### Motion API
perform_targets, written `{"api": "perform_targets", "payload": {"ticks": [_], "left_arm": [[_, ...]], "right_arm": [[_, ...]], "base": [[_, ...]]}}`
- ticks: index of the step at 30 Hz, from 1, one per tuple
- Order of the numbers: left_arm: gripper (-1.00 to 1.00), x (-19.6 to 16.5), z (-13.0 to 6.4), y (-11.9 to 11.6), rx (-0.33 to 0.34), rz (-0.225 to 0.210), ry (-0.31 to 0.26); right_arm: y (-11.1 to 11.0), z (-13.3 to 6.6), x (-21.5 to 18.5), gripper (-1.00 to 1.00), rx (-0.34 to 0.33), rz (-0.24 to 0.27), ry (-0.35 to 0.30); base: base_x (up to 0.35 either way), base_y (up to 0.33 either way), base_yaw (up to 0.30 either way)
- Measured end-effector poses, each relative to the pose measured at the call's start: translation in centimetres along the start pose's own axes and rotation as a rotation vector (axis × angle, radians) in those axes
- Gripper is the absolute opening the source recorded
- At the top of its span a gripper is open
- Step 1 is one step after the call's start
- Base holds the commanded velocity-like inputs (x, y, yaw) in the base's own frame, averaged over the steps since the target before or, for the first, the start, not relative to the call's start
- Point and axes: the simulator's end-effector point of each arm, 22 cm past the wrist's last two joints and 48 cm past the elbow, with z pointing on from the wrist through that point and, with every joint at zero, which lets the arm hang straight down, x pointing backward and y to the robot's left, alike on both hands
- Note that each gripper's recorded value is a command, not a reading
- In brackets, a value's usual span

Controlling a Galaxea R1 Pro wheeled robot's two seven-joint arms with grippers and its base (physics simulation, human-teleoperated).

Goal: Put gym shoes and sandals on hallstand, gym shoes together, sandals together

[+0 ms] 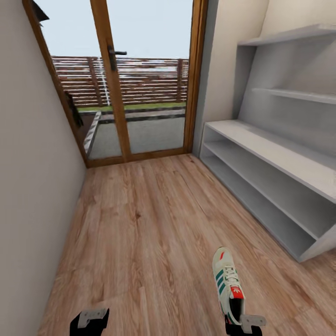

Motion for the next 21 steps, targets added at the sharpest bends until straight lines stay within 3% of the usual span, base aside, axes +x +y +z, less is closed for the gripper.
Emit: {"api": "perform_targets", "payload": {"ticks": [10, 21], "left_arm": [[1.0, 0.0, 0.0, 0.19, -0.002, 0.001, 0.0], [1.0, 0.78, -0.15, 0.72, -0.017, -0.012, 0.016]], "right_arm": [[0.07, -0.02, 0.06, -1.0, -0.002, -0.002, 0.001], [0.05, -0.01, 0.12, -1.0, -0.001, 0.0, 0.003]], "base": [[0.311, 0.052, -0.265], [0.042, 0.017, -0.265]]}}
